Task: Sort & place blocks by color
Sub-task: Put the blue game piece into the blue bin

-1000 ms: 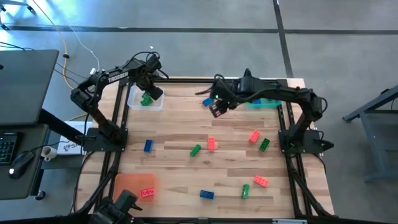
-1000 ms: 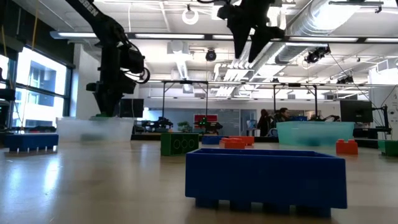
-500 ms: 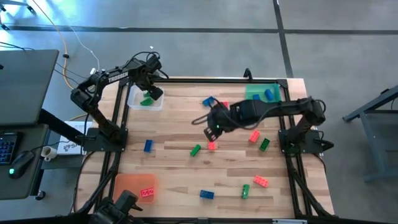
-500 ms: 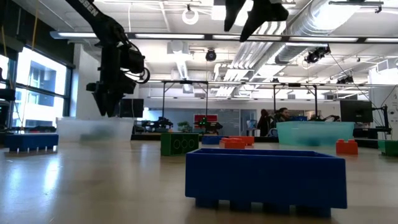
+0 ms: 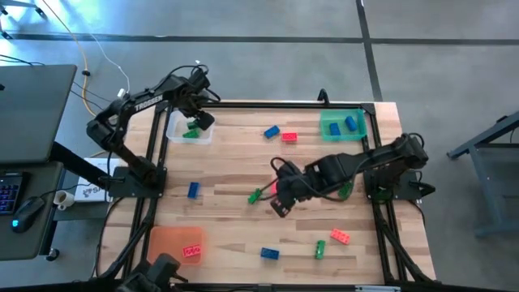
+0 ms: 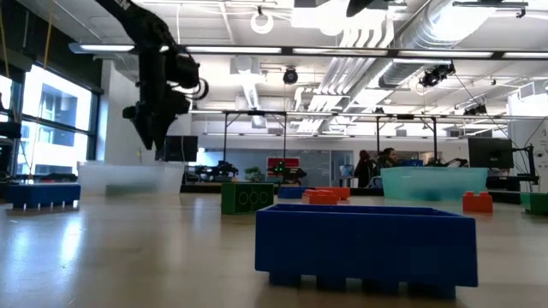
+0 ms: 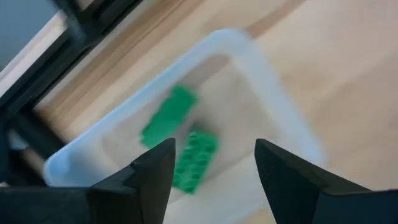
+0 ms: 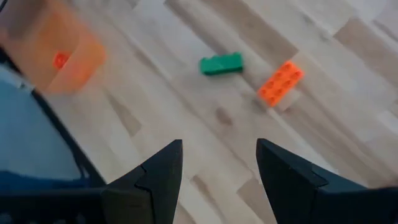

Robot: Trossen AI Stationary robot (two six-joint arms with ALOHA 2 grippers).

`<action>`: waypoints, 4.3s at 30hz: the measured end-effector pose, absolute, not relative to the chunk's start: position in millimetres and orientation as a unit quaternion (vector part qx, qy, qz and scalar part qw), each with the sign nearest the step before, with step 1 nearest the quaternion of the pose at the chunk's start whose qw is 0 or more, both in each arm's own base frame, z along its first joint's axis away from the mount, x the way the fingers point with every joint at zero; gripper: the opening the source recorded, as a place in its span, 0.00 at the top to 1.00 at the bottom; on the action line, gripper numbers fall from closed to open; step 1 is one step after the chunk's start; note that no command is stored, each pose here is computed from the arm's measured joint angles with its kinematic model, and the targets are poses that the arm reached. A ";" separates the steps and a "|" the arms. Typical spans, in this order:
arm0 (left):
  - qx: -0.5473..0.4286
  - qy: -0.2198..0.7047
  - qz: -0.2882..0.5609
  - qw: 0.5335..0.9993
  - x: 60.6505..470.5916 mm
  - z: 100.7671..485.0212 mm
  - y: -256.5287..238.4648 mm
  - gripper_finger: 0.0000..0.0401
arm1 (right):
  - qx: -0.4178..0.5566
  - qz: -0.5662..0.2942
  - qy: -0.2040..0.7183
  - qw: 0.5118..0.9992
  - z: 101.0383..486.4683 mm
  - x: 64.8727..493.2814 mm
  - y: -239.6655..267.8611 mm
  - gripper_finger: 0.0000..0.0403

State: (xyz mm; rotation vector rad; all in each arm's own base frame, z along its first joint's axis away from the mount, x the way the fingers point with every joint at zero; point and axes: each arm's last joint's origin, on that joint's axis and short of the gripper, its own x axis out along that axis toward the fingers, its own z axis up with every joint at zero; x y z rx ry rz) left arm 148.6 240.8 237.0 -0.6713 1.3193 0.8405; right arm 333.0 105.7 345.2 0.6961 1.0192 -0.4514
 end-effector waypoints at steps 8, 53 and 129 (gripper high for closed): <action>-0.275 0.545 0.322 0.723 171.2 266.7 202.5 0.48 | 0.341 -0.161 0.469 0.799 348.2 331.3 129.0 0.52; -0.308 0.491 0.234 0.780 191.3 321.7 68.0 0.48 | 0.107 0.038 0.583 0.804 214.9 377.6 230.7 0.34; -0.044 0.493 0.276 0.824 195.9 326.9 80.3 0.48 | 0.148 -0.351 0.618 0.688 207.6 392.5 79.9 0.74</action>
